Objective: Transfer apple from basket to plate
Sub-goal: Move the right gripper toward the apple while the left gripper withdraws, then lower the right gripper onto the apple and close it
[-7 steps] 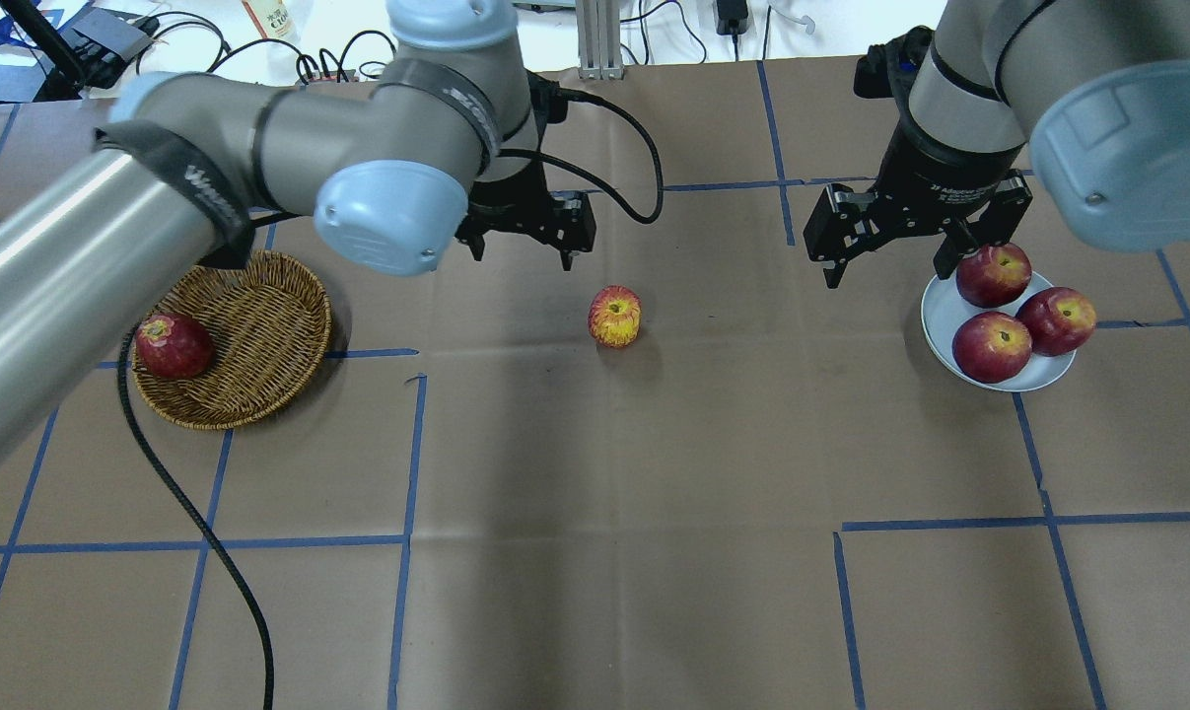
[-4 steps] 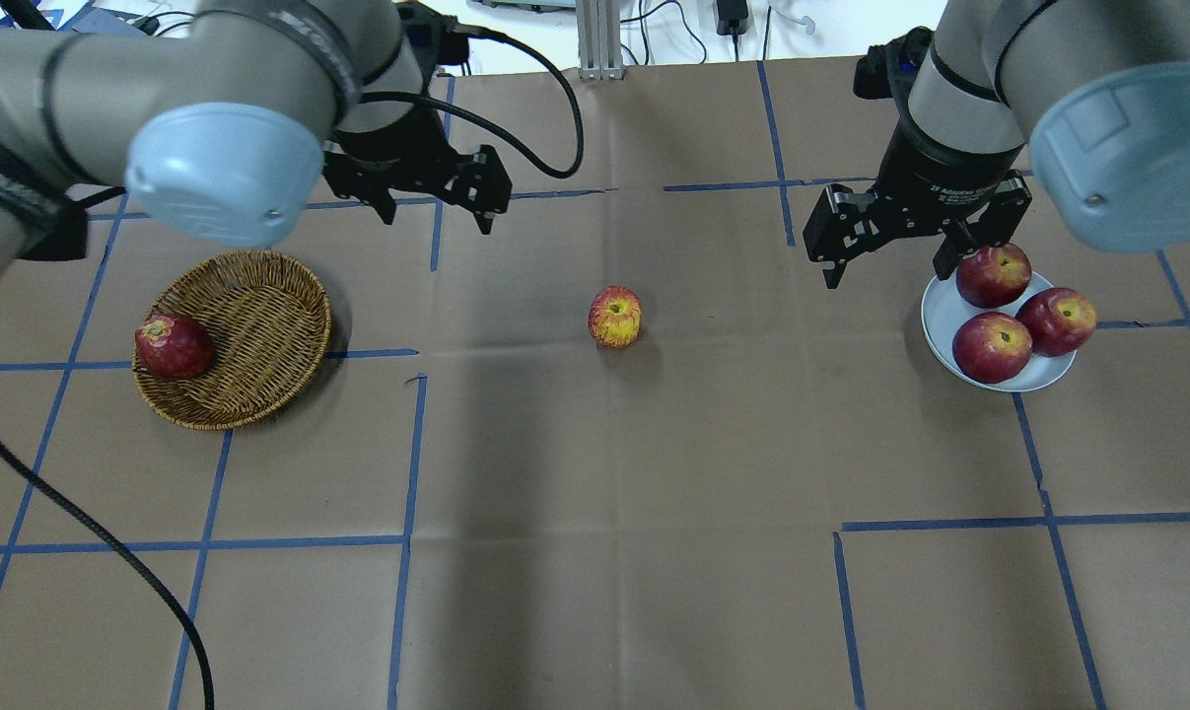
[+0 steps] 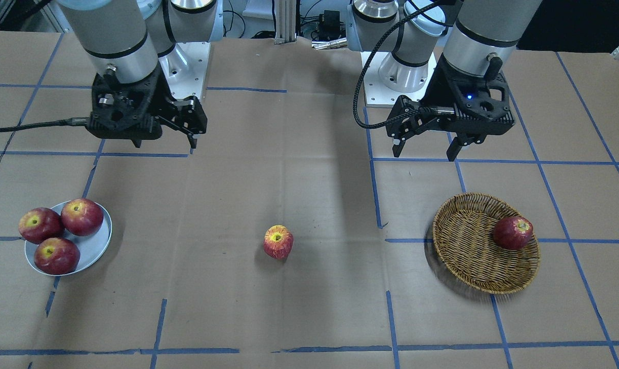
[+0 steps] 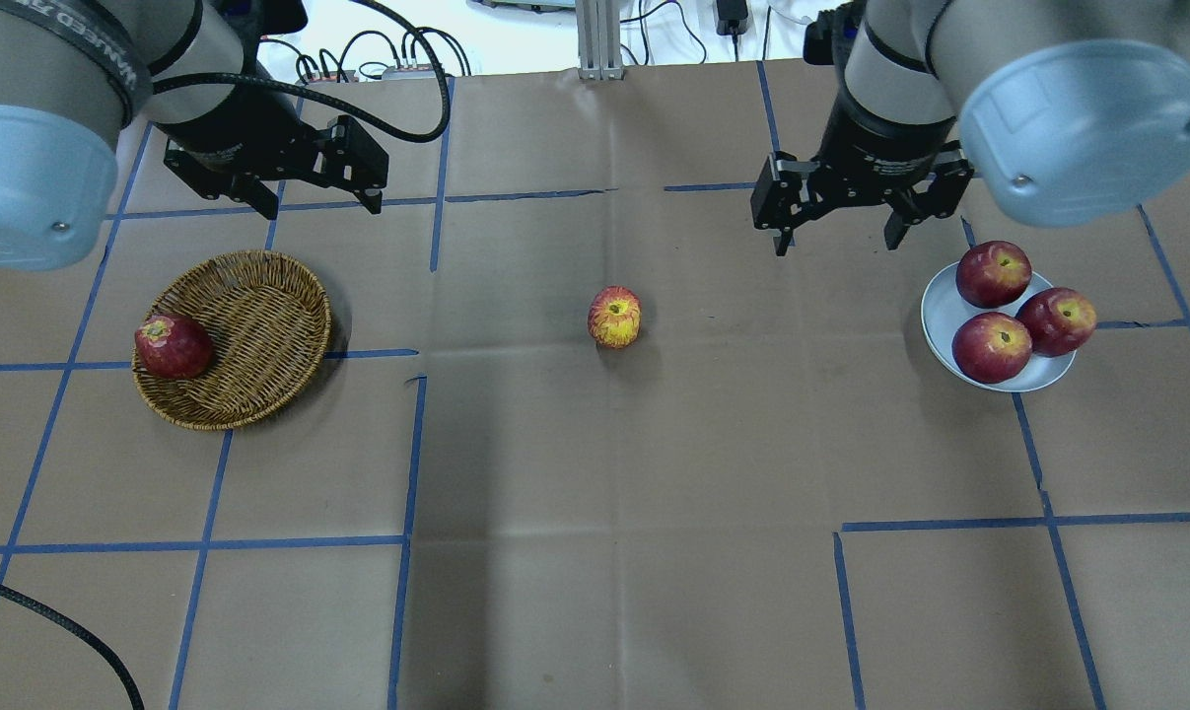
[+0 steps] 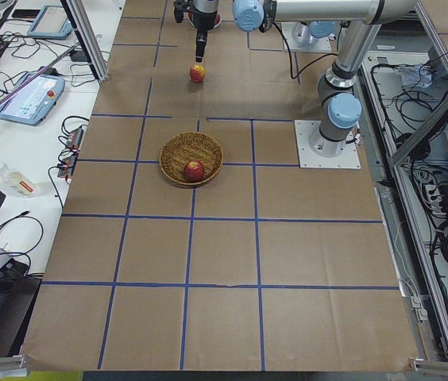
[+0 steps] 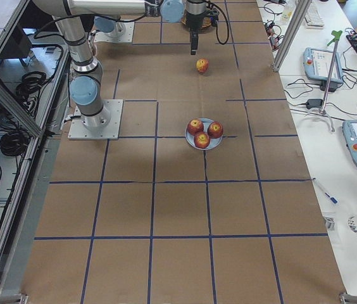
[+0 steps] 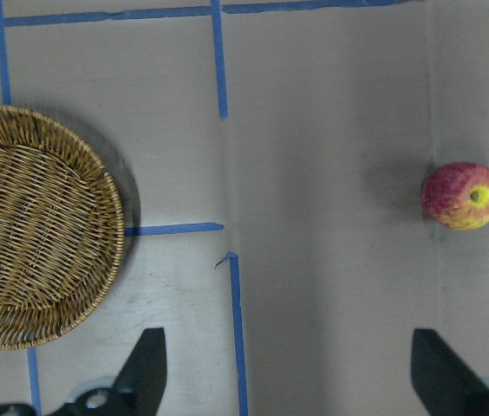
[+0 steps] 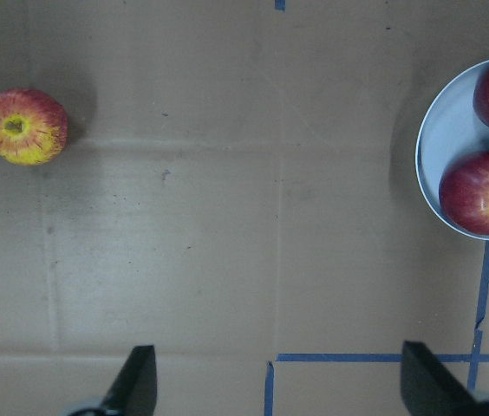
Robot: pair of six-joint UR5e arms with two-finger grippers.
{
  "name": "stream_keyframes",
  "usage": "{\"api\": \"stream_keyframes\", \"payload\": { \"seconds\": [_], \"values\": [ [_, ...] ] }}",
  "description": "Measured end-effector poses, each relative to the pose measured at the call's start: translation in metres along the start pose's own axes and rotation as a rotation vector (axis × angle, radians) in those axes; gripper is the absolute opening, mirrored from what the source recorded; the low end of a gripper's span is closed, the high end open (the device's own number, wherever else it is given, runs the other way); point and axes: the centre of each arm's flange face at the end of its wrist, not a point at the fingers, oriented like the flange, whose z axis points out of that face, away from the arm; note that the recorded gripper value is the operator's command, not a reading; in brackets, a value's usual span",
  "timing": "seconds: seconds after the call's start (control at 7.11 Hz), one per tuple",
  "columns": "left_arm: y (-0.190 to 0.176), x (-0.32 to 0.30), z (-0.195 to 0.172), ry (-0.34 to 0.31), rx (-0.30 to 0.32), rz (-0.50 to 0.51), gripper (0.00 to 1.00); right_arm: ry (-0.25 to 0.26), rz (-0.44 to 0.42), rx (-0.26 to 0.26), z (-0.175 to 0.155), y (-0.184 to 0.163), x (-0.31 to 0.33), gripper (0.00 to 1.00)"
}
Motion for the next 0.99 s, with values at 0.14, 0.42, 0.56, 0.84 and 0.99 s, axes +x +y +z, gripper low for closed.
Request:
{"api": "stream_keyframes", "payload": {
  "seconds": [0.14,0.42,0.56,0.84,0.99],
  "values": [
    [0.006,-0.001,-0.011,-0.002,0.006,-0.005,0.99,0.001,0.003,0.008,0.008,-0.014,-0.045,1.0],
    [0.019,0.003,-0.01,0.001,-0.064,0.006,0.99,-0.005,0.023,0.047,0.049,-0.039,-0.124,1.0],
    [0.025,0.012,-0.007,0.004,-0.095,0.03,0.99,-0.012,0.037,0.063,0.072,-0.046,-0.148,1.0],
    [0.041,0.033,-0.009,-0.003,-0.139,0.106,0.99,-0.008,0.046,0.054,0.121,-0.056,-0.167,1.0],
    [0.046,0.034,-0.014,-0.032,-0.154,0.122,0.99,-0.008,0.046,0.057,0.151,-0.057,-0.17,1.0]
  ]
}}
